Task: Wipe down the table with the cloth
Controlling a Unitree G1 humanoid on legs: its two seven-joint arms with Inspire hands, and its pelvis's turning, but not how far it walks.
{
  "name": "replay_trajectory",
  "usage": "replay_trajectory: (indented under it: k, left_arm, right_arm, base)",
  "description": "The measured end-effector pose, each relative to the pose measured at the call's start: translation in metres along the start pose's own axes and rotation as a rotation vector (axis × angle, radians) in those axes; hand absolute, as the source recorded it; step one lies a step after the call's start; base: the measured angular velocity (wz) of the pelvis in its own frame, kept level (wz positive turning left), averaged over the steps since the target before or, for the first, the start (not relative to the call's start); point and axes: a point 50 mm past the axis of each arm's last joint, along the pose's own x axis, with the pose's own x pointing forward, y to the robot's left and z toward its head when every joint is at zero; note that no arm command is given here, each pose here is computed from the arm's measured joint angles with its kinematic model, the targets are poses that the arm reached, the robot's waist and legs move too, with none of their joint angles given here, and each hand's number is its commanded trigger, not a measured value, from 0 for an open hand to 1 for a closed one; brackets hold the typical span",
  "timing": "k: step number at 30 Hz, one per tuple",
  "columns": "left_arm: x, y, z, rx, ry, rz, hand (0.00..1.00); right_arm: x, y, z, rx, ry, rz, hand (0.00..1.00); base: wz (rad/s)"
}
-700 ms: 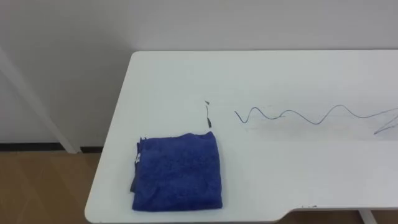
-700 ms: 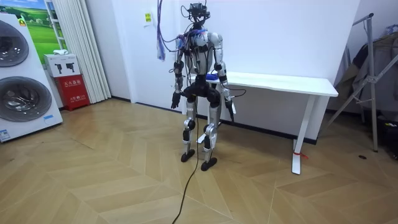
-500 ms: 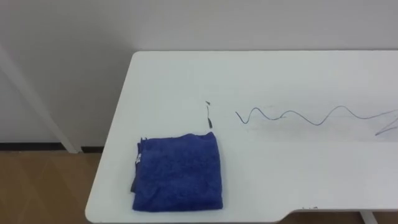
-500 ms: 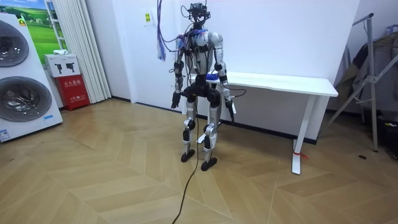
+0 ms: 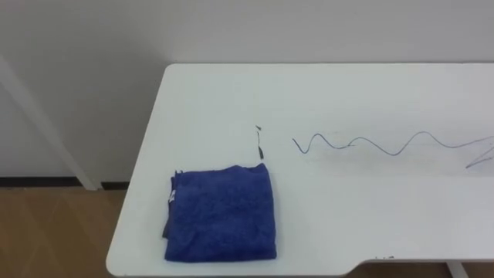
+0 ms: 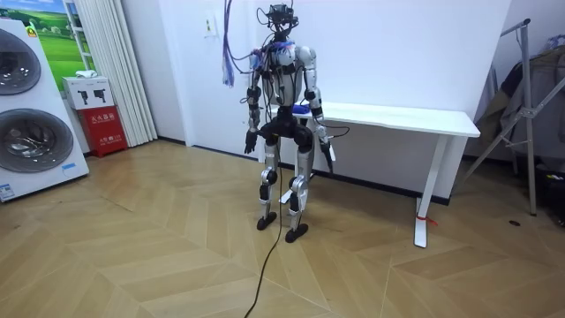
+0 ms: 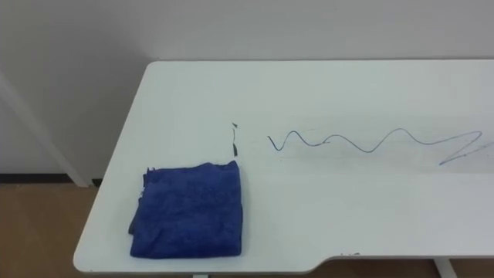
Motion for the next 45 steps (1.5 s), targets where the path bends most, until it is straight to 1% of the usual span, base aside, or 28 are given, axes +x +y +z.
replay_trajectory:
  k: [2, 6, 8, 9, 11, 12, 14, 15, 17, 18, 20, 22, 24, 26, 27, 29, 30, 32, 33, 35, 36, 38, 39, 41, 42, 44, 45]
  left_arm:
    - [0.000, 0.000, 0.000, -0.002, 0.001, 0.000, 0.00]
    - [0.000, 0.001, -0.001, -0.006, 0.003, 0.003, 0.00]
    - [0.000, 0.004, 0.000, -0.026, 0.001, 0.017, 0.00]
    - [0.000, 0.005, -0.002, -0.030, 0.006, 0.020, 0.00]
    - [0.000, 0.008, -0.008, -0.059, 0.025, 0.036, 0.00]
    - [0.000, 0.009, -0.009, -0.064, 0.028, 0.042, 0.00]
    - [0.000, 0.017, -0.014, -0.130, 0.052, 0.083, 0.00]
    - [0.000, 0.019, -0.016, -0.148, 0.059, 0.094, 0.00]
    - [0.000, 0.027, -0.021, -0.177, 0.070, 0.136, 0.00]
    - [0.000, 0.029, -0.020, -0.179, 0.066, 0.142, 0.00]
    - [0.001, 0.037, -0.016, -0.187, 0.050, 0.177, 0.00]
    - [0.001, 0.040, -0.017, -0.182, 0.045, 0.186, 0.00]
    - [0.001, 0.042, -0.017, -0.181, 0.039, 0.192, 0.00]
    - [0.001, 0.042, -0.018, -0.186, 0.039, 0.190, 0.00]
    - [0.001, 0.042, -0.018, -0.187, 0.040, 0.187, 0.00]
    - [0.000, 0.042, -0.017, -0.196, 0.035, 0.185, 0.00]
    - [0.000, 0.043, -0.017, -0.195, 0.032, 0.186, 0.00]
    - [0.001, 0.042, -0.016, -0.180, 0.027, 0.182, 0.00]
    - [0.001, 0.042, -0.015, -0.173, 0.024, 0.182, 0.00]
    - [0.000, 0.042, -0.015, -0.163, 0.018, 0.180, 0.00]
    - [0.000, 0.041, -0.014, -0.160, 0.016, 0.177, 0.00]
    - [0.000, 0.040, -0.009, -0.146, -0.010, 0.172, 0.00]
    - [0.000, 0.039, -0.008, -0.144, -0.013, 0.169, 0.00]
    - [0.000, 0.038, -0.006, -0.136, -0.027, 0.164, 0.00]
    - [0.000, 0.038, -0.006, -0.136, -0.031, 0.164, 0.00]
    - [0.000, 0.037, -0.007, -0.137, -0.037, 0.162, 0.00]
    - [0.000, 0.037, -0.008, -0.137, -0.037, 0.161, 0.00]
  right_arm:
    - [0.000, 0.001, -0.005, 0.082, 0.023, -0.004, 0.00]
    - [0.000, 0.002, -0.012, 0.168, 0.063, -0.019, 0.00]
    - [-0.001, 0.003, -0.021, 0.330, 0.106, -0.024, 0.00]
    - [-0.001, 0.003, -0.024, 0.376, 0.119, -0.029, 0.00]
    - [-0.001, 0.002, -0.031, 0.572, 0.161, -0.056, 0.00]
    - [-0.001, 0.000, -0.032, 0.621, 0.166, -0.067, 0.00]
    - [-0.001, -0.005, -0.038, 0.862, 0.203, -0.113, 0.00]
    - [-0.001, -0.008, -0.038, 0.926, 0.211, -0.125, 0.00]
    - [-0.001, -0.023, -0.042, 1.120, 0.223, -0.183, 0.00]
    - [-0.001, -0.028, -0.042, 1.153, 0.222, -0.203, 0.00]
    - [-0.002, -0.049, -0.041, 1.251, 0.205, -0.298, 0.00]
    - [-0.004, -0.063, -0.037, 1.281, 0.180, -0.369, 0.00]
    - [-0.006, -0.080, -0.027, 1.288, 0.138, -0.439, 0.00]
    - [-0.012, -0.104, -0.007, 1.307, 0.058, -0.526, 0.00]
    - [-0.014, -0.110, -0.002, 1.302, 0.036, -0.549, 0.00]
    - [-0.026, -0.132, 0.018, 1.273, -0.083, -0.645, 0.00]
    - [-0.030, -0.138, 0.024, 1.252, -0.119, -0.673, 0.00]
    - [-0.052, -0.165, 0.050, 1.167, -0.283, -0.808, 0.00]
    - [-0.058, -0.170, 0.054, 1.151, -0.322, -0.845, 0.00]
    - [-0.085, -0.187, 0.077, 1.009, -0.494, -0.996, 0.00]
    - [-0.092, -0.190, 0.083, 0.978, -0.543, -1.024, 0.00]
    - [-0.116, -0.197, 0.101, 0.852, -0.693, -1.121, 0.00]
    - [-0.123, -0.198, 0.106, 0.822, -0.729, -1.143, 0.00]
    - [-0.145, -0.199, 0.122, 0.721, -0.856, -1.219, 0.00]
    - [-0.151, -0.199, 0.125, 0.696, -0.885, -1.239, 0.00]
    - [-0.171, -0.197, 0.138, 0.588, -0.997, -1.317, 0.00]
    - [-0.173, -0.196, 0.139, 0.569, -1.014, -1.331, 0.00]
  base:
    - [0.00]
    - [0.00]
    - [0.00]
    - [0.00]
    - [0.00]
    - [0.00]
    - [-0.02]
    - [-0.04]
    - [-0.11]
    - [-0.12]
    - [-0.05]
    - [-0.09]
    - [-0.15]
    - [-0.18]
    - [-0.12]
    - [-0.04]
    - [-0.03]
    - [0.00]
    - [0.00]
    - [0.00]
    - [0.06]
    - [0.00]
    - [0.00]
    - [0.04]
    - [-0.05]
    - [0.02]
    - [0.11]
